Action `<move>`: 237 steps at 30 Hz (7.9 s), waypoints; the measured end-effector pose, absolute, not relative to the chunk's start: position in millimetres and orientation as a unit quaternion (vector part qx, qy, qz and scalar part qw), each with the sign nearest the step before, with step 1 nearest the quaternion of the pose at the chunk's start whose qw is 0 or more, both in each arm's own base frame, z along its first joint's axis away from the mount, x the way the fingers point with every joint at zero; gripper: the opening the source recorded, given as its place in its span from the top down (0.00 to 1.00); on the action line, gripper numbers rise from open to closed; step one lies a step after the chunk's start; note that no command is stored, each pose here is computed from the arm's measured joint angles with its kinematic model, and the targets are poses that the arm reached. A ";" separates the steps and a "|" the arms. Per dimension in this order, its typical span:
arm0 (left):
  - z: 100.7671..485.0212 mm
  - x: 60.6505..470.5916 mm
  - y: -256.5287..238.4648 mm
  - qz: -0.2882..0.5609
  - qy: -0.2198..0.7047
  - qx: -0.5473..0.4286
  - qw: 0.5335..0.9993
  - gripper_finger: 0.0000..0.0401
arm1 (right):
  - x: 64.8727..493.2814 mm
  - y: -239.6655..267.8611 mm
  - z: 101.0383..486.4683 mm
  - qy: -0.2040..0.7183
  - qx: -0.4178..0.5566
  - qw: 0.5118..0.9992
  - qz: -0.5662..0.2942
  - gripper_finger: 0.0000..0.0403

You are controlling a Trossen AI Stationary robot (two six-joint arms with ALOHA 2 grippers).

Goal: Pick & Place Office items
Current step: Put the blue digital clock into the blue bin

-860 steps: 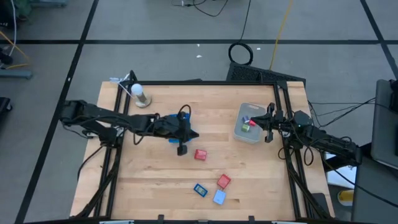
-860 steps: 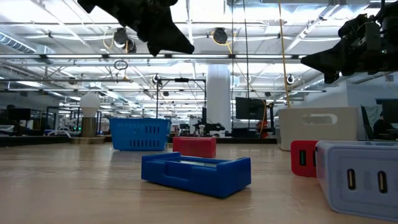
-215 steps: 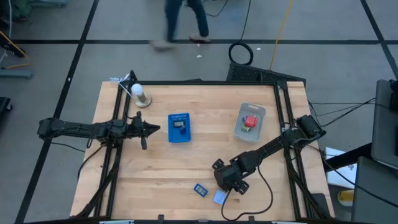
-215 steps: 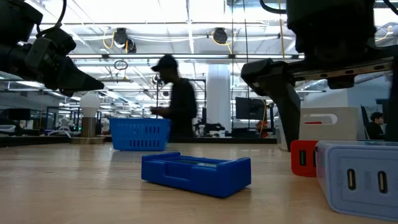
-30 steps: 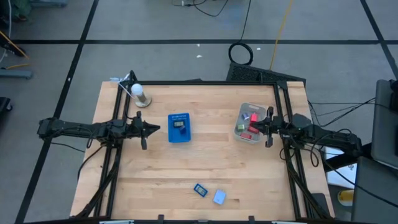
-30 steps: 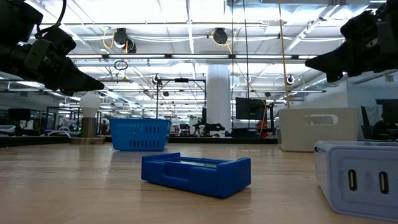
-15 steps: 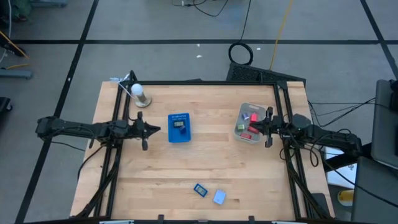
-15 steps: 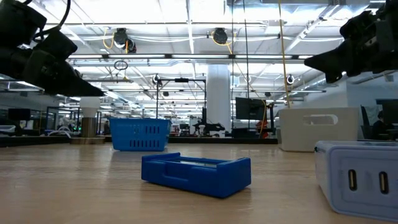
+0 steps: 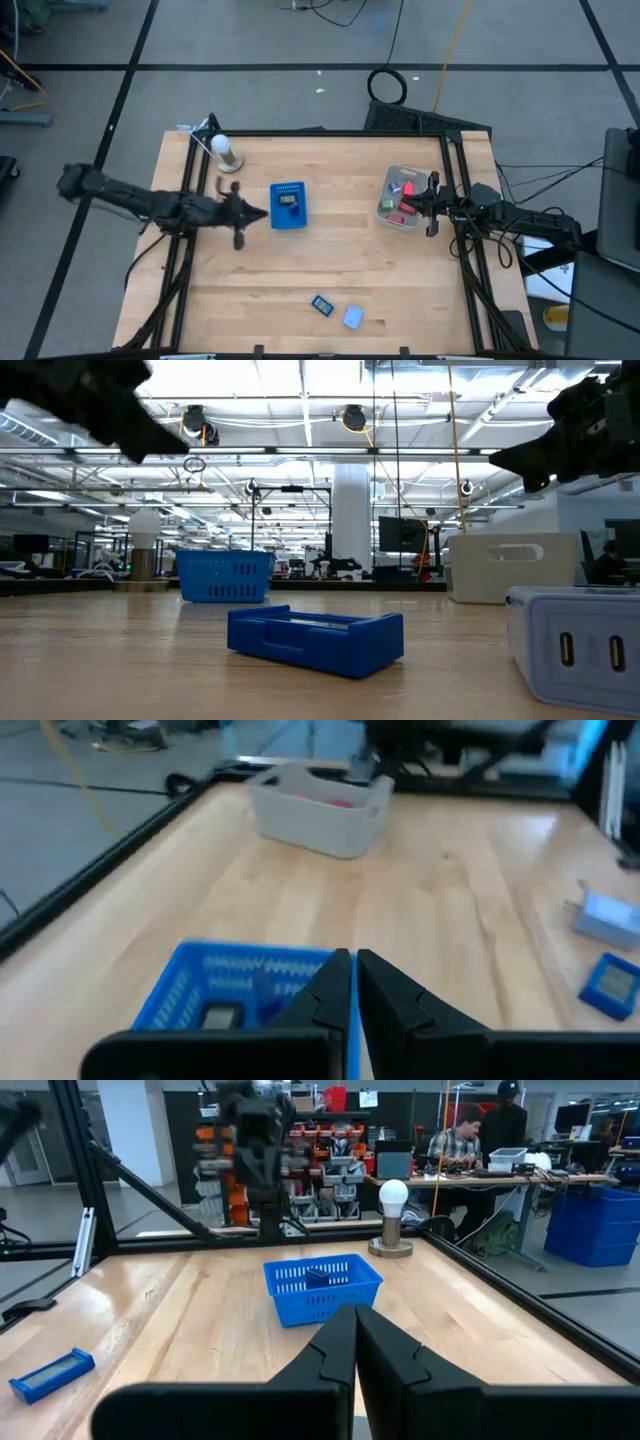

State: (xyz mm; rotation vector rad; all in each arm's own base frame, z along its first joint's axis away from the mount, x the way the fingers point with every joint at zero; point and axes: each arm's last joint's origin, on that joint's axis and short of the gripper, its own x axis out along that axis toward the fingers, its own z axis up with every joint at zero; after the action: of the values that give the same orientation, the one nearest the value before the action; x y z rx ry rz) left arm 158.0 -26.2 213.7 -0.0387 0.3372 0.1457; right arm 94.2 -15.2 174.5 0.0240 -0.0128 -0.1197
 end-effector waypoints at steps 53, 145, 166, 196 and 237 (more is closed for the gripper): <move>148.1 410.1 -178.6 -0.239 0.555 0.081 0.793 0.36 | 95.3 -15.5 172.7 0.003 0.060 0.996 -0.062 1.00; 142.0 424.9 -75.0 -0.183 0.632 0.162 0.736 0.96 | 98.8 -16.0 168.9 0.028 0.060 0.996 -0.062 1.00; 208.6 420.3 -104.7 -0.146 0.523 0.176 0.821 0.67 | 99.0 -16.0 170.5 0.018 0.063 0.996 -0.061 1.00; 192.0 439.5 -57.5 -0.144 0.517 0.149 0.831 0.02 | 99.2 -14.4 170.0 0.023 0.077 0.996 -0.034 1.00; 146.2 437.0 -44.7 -0.183 0.524 0.080 0.828 0.01 | 99.2 -14.5 169.6 0.026 0.076 0.996 -0.035 1.00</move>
State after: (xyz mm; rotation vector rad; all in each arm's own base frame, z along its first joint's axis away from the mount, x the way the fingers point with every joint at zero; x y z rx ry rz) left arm 437.0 -44.7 146.2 0.1705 1.1125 -0.3878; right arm 99.2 -14.5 169.6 0.1528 0.0514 -0.0711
